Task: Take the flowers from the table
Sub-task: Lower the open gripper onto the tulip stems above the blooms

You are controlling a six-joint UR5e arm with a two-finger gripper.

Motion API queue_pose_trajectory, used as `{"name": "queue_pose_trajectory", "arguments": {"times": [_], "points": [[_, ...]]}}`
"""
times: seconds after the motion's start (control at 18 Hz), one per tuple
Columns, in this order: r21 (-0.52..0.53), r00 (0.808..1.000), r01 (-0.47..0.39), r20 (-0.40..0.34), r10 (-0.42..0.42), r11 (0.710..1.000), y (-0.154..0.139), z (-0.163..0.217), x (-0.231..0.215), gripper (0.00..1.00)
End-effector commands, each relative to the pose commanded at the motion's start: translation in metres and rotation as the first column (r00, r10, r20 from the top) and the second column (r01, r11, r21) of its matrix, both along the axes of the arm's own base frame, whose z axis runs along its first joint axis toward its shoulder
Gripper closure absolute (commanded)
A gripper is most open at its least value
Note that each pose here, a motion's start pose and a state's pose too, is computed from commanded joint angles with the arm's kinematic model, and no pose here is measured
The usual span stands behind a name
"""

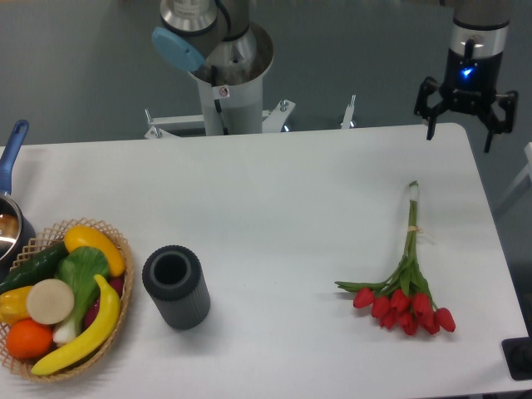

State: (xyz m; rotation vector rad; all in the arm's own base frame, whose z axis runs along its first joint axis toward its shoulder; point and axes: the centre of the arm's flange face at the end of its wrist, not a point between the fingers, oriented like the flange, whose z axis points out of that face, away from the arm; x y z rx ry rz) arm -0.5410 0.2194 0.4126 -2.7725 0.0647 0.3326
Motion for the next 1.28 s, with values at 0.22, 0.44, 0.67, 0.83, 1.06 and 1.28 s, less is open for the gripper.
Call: {"name": "queue_pose_trajectory", "arguments": {"times": [0.22, 0.44, 0.67, 0.83, 1.06, 1.28], "points": [[0.006, 0.995, -0.059, 0.076, 0.058, 0.998, 0.007, -0.029, -0.011, 0.0], [0.018, 0.987, -0.127, 0.101, 0.124, 0.992, 0.032, -0.052, -0.023, 0.0], [0.018, 0.982, -0.132, 0.135, 0.128, 0.991, 0.056, -0.077, -0.022, 0.0], [0.014, 0.976, -0.149, 0.164, 0.144, 0.989, 0.063, -0.095, -0.027, 0.0], [-0.013, 0.974, -0.121, 0.19, 0.121, 0.993, 0.091, -0.125, -0.034, 0.0], [-0.066, 0.981, -0.097, 0.162, 0.106, 0.993, 0.111, -0.147, -0.033, 0.0]]}}
